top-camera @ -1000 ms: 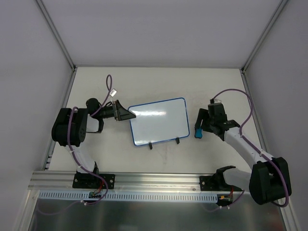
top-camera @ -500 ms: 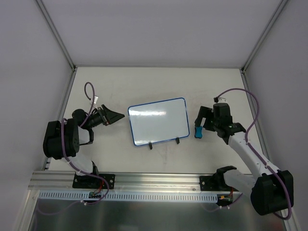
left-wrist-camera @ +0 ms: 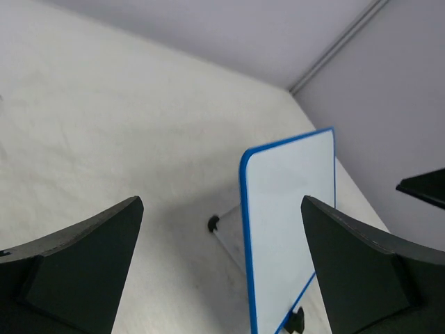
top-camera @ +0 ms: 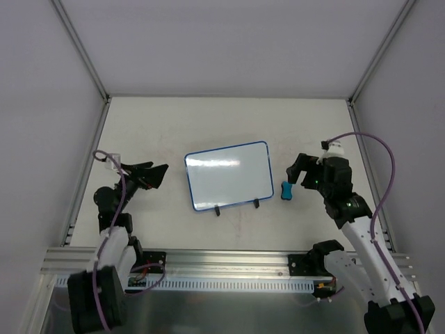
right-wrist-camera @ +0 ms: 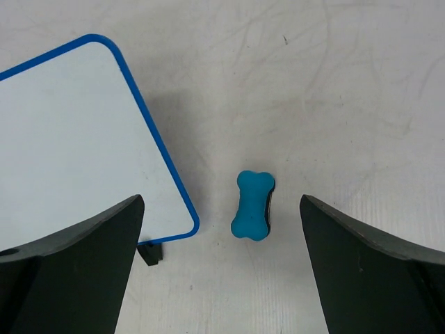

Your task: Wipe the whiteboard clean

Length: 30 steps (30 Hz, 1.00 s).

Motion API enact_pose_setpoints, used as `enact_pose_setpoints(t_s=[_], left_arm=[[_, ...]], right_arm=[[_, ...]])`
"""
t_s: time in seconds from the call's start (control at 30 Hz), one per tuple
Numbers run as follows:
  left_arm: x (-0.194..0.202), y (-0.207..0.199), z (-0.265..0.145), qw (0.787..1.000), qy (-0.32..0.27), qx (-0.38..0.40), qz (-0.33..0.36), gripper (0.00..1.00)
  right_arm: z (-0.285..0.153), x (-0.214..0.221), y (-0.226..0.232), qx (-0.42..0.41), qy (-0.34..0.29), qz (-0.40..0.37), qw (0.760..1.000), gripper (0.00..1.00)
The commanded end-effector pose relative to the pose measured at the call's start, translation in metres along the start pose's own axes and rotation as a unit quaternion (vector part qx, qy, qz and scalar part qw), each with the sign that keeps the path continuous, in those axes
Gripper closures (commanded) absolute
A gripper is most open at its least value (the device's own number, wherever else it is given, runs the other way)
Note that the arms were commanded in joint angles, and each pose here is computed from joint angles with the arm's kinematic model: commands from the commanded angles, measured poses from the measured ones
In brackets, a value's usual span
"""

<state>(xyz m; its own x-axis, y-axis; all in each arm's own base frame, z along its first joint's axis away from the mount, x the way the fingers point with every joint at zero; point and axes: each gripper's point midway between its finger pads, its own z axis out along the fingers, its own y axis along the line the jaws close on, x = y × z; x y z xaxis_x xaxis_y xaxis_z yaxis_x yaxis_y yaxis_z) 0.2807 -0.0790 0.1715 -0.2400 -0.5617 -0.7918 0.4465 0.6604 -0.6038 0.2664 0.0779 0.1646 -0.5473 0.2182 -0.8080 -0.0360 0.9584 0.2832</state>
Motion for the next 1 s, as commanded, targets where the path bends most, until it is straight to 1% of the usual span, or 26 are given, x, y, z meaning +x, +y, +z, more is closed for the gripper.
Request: enact_pose_setpoints(t_s=[0.0,0.03,0.07,0.13,0.2,0.27,0.3,0.37,0.5,0.73,0.97], left_arm=[[-0.029,0.014,-0.017,0.991,-0.061,-0.094,0.067,0.01],[-0.021,0.028,-0.026,0.987,-0.052,-0.142,0.047,0.01],[-0.035,0.015,-0.031,0.986,-0.082,-0.133,0.064,0.01],[-0.033,0.019,-0.040,0.982,-0.091,-0.157,0.051,0.01],[-0.040,0.008,-0.046,0.981,-0.113,-0.150,0.056,0.01],[-0.036,0.004,-0.051,0.981,-0.104,-0.155,0.053,0.01],[-0.034,0.002,-0.052,0.982,-0.099,-0.154,0.055,0.01],[-0.027,0.000,-0.054,0.984,-0.084,-0.149,0.059,0.01],[-0.021,-0.008,-0.056,0.986,-0.066,-0.139,0.058,0.01],[-0.005,-0.011,-0.055,0.991,-0.032,-0.123,0.040,0.01],[-0.009,-0.013,-0.055,0.991,-0.037,-0.121,0.053,0.01]], right_arm=[[-0.019,-0.008,-0.004,-0.005,-0.046,-0.024,0.999,0.01],[-0.021,-0.009,-0.003,-0.009,-0.051,-0.024,0.998,0.01],[-0.024,-0.010,-0.002,-0.013,-0.058,-0.022,0.998,0.01],[-0.030,-0.009,-0.001,-0.021,-0.068,-0.019,0.997,0.01],[-0.035,-0.007,0.000,-0.028,-0.079,-0.015,0.996,0.01],[-0.035,0.004,-0.004,-0.027,-0.074,-0.013,0.997,0.01],[-0.039,0.004,-0.006,-0.026,-0.085,-0.008,0.996,0.01],[-0.037,0.015,-0.010,-0.025,-0.083,-0.009,0.996,0.01],[-0.047,0.011,-0.014,-0.020,-0.109,-0.003,0.994,0.01],[-0.055,0.014,-0.013,-0.028,-0.114,0.000,0.993,0.01],[-0.051,0.020,-0.013,-0.027,-0.105,0.015,0.994,0.01]])
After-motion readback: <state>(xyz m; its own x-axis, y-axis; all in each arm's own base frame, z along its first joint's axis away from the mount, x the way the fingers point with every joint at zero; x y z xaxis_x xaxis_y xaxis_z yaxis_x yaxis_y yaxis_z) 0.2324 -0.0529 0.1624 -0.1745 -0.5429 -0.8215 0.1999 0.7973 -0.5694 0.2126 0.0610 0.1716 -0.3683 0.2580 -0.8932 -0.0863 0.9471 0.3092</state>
